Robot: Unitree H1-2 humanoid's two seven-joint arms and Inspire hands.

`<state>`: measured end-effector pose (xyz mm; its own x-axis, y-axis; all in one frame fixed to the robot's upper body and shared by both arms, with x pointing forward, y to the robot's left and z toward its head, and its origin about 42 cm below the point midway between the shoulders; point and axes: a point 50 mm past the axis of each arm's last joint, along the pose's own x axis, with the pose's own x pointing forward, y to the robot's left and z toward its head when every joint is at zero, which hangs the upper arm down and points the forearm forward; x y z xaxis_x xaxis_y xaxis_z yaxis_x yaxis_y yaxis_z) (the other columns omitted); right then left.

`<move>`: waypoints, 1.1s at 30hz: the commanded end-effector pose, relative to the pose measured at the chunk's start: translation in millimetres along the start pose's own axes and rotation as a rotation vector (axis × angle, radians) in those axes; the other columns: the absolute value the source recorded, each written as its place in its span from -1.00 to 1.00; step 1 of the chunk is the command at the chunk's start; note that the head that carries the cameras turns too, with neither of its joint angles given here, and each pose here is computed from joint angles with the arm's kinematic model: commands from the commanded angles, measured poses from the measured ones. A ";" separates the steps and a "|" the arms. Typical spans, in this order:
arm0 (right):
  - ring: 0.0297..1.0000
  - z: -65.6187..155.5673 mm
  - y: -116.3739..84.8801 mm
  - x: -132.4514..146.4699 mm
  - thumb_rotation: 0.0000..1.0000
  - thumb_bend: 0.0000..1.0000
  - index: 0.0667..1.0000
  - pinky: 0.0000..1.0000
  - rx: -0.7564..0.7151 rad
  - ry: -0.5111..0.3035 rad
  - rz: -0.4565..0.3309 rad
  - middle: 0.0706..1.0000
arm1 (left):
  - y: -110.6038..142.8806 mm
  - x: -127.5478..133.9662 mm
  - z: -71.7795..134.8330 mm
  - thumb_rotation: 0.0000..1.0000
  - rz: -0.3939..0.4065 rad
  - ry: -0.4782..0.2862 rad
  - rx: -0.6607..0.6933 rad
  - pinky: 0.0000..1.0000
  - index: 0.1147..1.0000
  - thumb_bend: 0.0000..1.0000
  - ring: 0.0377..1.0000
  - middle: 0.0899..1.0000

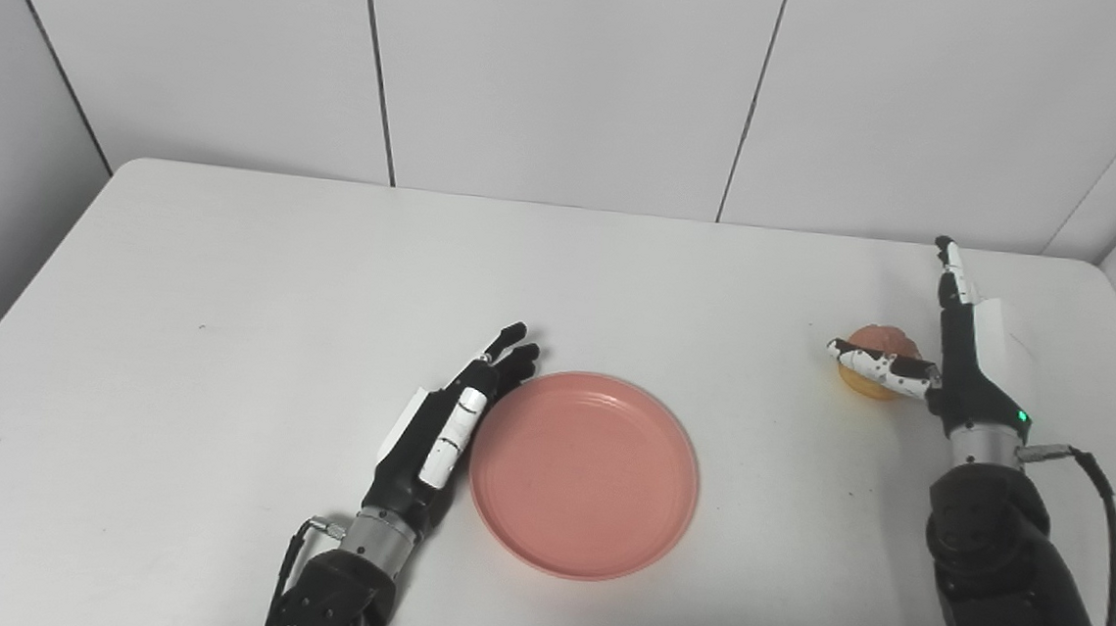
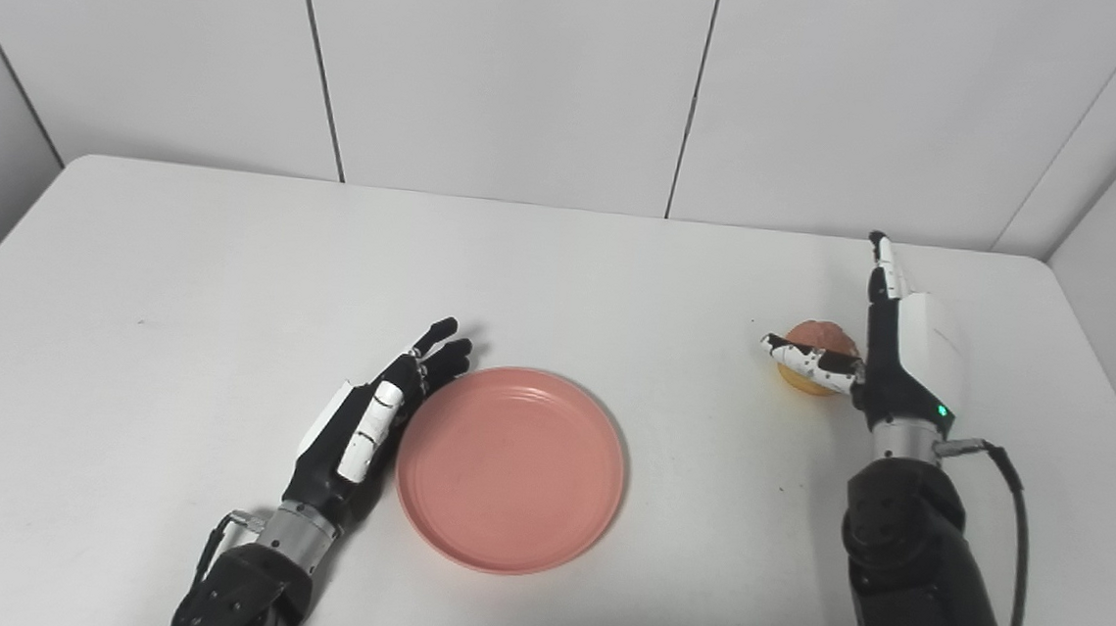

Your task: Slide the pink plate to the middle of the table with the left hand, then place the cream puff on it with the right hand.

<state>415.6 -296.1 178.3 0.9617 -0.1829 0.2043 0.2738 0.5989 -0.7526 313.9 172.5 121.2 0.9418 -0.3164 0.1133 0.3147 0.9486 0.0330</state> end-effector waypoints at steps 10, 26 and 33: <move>0.78 -2.7 -1.2 19.5 -0.57 0.46 0.86 0.59 0.001 -0.017 0.033 0.84 | 4.4 -2.0 -3.8 1.00 0.004 0.027 -0.013 0.87 0.81 0.23 0.83 0.81; 0.48 -7.1 1.5 20.0 -0.99 0.15 0.66 0.24 0.027 0.010 0.079 0.64 | 4.6 -1.4 -2.4 1.00 -0.002 0.031 -0.011 0.87 0.81 0.26 0.84 0.81; 0.25 -9.2 -0.5 18.7 -1.00 -0.23 0.47 0.04 0.065 0.027 0.064 0.36 | 3.6 -1.8 -2.2 1.00 0.000 0.024 -0.009 0.87 0.80 0.24 0.83 0.80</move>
<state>430.2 -305.2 166.0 0.9783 -0.1772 0.1072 0.1990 0.6599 -0.7245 314.0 175.1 121.4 0.9417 -0.3191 0.1067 0.3181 0.9477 0.0270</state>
